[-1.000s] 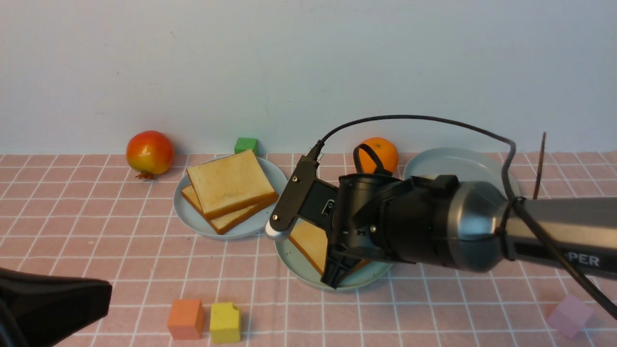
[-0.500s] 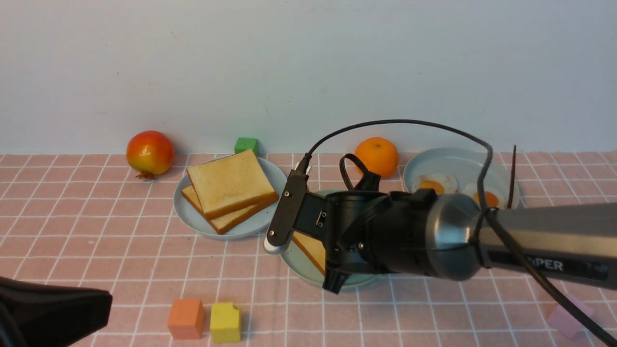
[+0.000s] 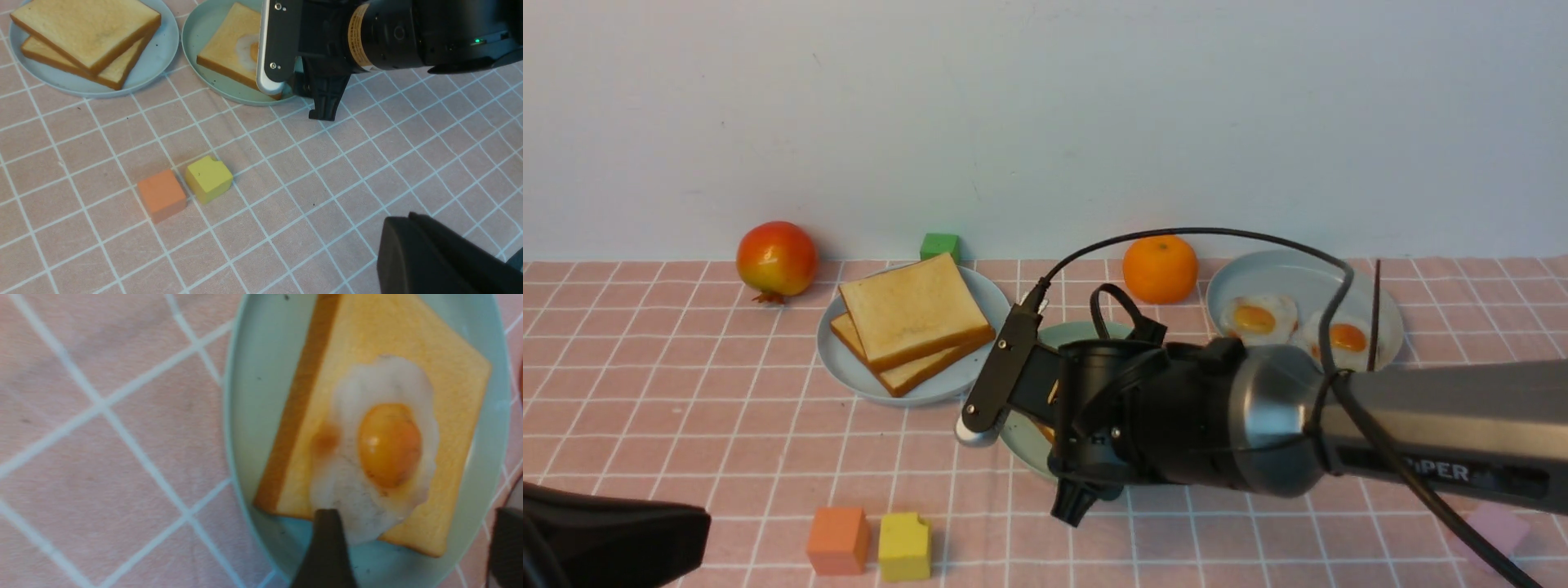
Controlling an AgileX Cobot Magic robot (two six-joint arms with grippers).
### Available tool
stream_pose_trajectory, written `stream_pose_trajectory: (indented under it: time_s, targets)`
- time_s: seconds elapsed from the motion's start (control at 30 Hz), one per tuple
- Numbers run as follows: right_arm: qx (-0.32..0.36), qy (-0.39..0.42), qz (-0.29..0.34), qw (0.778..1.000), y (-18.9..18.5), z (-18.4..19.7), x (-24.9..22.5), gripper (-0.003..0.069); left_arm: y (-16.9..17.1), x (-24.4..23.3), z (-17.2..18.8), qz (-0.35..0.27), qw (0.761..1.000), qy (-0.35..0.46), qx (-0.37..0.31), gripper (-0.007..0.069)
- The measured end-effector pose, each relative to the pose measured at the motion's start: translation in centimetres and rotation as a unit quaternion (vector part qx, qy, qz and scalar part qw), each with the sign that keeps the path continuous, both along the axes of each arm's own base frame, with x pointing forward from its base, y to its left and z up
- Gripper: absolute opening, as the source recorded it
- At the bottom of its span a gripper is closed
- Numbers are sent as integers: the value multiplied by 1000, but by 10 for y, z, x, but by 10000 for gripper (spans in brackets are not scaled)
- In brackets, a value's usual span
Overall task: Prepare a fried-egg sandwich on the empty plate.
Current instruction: Use the right arm to place the fried egg on the slice of bread in the middle
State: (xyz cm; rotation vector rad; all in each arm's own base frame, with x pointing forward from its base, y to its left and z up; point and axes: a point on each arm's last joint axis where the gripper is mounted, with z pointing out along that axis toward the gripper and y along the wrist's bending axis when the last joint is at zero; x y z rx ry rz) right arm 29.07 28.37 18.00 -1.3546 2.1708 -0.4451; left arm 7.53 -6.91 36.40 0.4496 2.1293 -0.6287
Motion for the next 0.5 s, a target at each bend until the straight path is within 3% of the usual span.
stream_pose_trajectory:
  time_s: [0.13,0.27,0.43,0.5]
  targets:
    - [26,-7,-3,1000,2,27,-14,652,0,0,0,0,1000,3,-3,12]
    - [65,-22,-10,998,-2,78,-42,643,-3,-2,-1,-6,1000,21,-17,12]
    - [93,-24,-37,995,-28,139,-84,503,-17,14,-10,-2,998,58,14,12]
    - [115,-5,-73,991,-61,175,-112,358,-37,39,-17,2,995,83,64,12]
